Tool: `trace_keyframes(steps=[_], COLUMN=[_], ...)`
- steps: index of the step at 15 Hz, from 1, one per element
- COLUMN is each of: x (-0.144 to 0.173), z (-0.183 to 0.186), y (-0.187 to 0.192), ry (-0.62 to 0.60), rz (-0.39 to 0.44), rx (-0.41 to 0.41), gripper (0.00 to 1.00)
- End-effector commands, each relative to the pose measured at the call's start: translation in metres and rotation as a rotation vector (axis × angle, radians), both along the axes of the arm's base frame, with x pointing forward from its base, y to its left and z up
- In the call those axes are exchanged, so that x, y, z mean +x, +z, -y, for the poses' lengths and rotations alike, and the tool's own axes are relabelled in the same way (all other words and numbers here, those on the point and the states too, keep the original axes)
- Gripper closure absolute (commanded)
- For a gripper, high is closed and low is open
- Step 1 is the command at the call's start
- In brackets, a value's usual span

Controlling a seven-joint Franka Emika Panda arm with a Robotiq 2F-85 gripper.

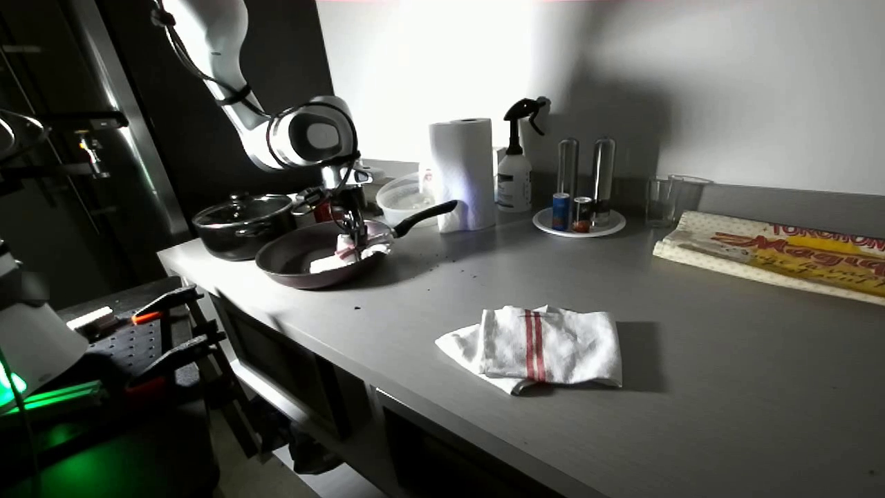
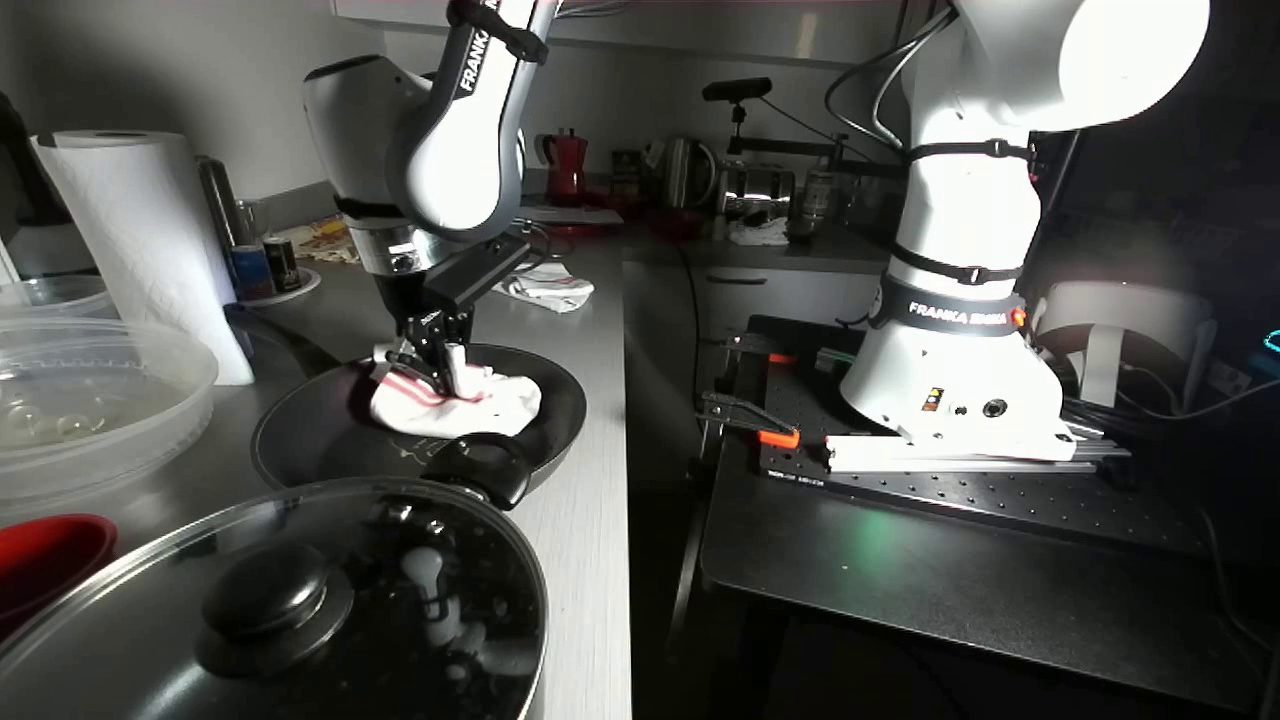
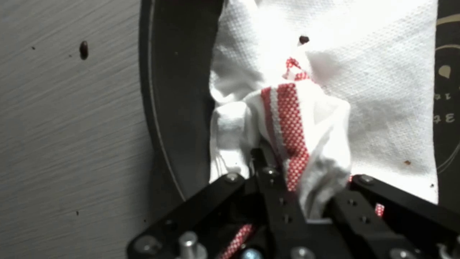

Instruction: Use the towel on the left to wipe the black pan.

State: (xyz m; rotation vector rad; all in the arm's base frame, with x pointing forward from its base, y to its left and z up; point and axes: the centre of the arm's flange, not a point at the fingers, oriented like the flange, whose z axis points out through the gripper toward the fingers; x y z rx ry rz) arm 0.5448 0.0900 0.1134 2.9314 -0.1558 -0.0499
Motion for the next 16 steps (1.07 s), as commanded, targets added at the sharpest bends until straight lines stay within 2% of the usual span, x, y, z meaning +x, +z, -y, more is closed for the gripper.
trace_keyframes(steps=[1, 9, 16], x=[0.021, 0.008, -0.025], z=[0.000, -0.027, -0.085], y=[-0.017, -0.024, -0.028], ry=[0.028, 0.126, 0.278], rz=[-0.018, -0.043, -0.087], rx=[0.004, 0.044, 0.097], gripper=[0.97, 0.97, 0.97])
